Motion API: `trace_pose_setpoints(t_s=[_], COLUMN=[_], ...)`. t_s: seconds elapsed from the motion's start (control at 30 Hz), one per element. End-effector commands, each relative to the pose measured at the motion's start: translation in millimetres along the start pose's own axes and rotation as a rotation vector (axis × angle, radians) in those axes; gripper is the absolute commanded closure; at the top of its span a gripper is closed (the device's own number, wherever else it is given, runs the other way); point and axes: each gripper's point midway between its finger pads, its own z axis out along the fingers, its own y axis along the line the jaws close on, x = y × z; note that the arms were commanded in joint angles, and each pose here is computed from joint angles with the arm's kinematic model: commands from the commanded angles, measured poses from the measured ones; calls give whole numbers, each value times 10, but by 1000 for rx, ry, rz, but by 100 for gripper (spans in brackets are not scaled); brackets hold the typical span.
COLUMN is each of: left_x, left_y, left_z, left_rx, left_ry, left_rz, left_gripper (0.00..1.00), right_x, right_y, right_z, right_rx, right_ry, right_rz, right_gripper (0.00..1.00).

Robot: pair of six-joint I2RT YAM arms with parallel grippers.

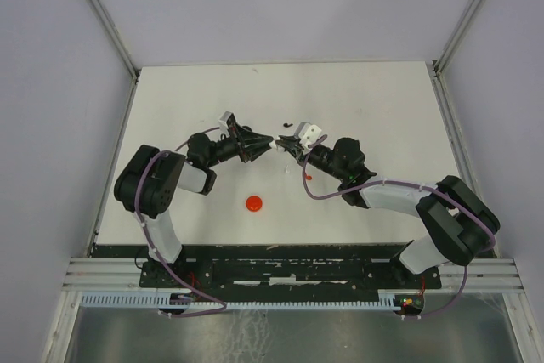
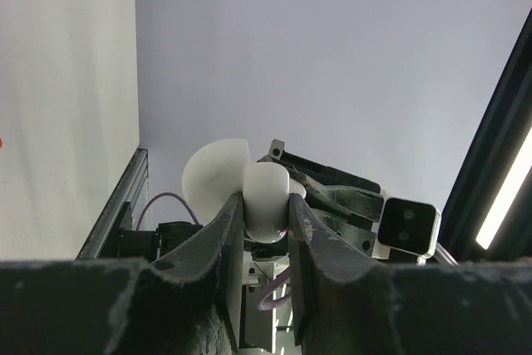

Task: Insert the wireless bluetooth earbuds into the charging case
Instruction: Place the earbud in the charging case.

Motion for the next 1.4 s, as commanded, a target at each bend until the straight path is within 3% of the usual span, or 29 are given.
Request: trace_pose_setpoints(t_s=[0.0, 0.63, 1.37], left_x=[124, 77, 43], left_y=[-199, -215, -198], left_z=[-21, -16, 7], left_rx=[80, 104, 104], left_ry=[54, 34, 29], left_rz=[35, 10, 12], left_gripper=[97, 97, 97], right_x=[-70, -67, -119], right_y=[-37, -13, -3], right_z=[-15, -55, -116], right_rx=[25, 24, 34], right_ry=[-25, -30, -41], right_rz=[-15, -5, 31], right_gripper=[98, 96, 70])
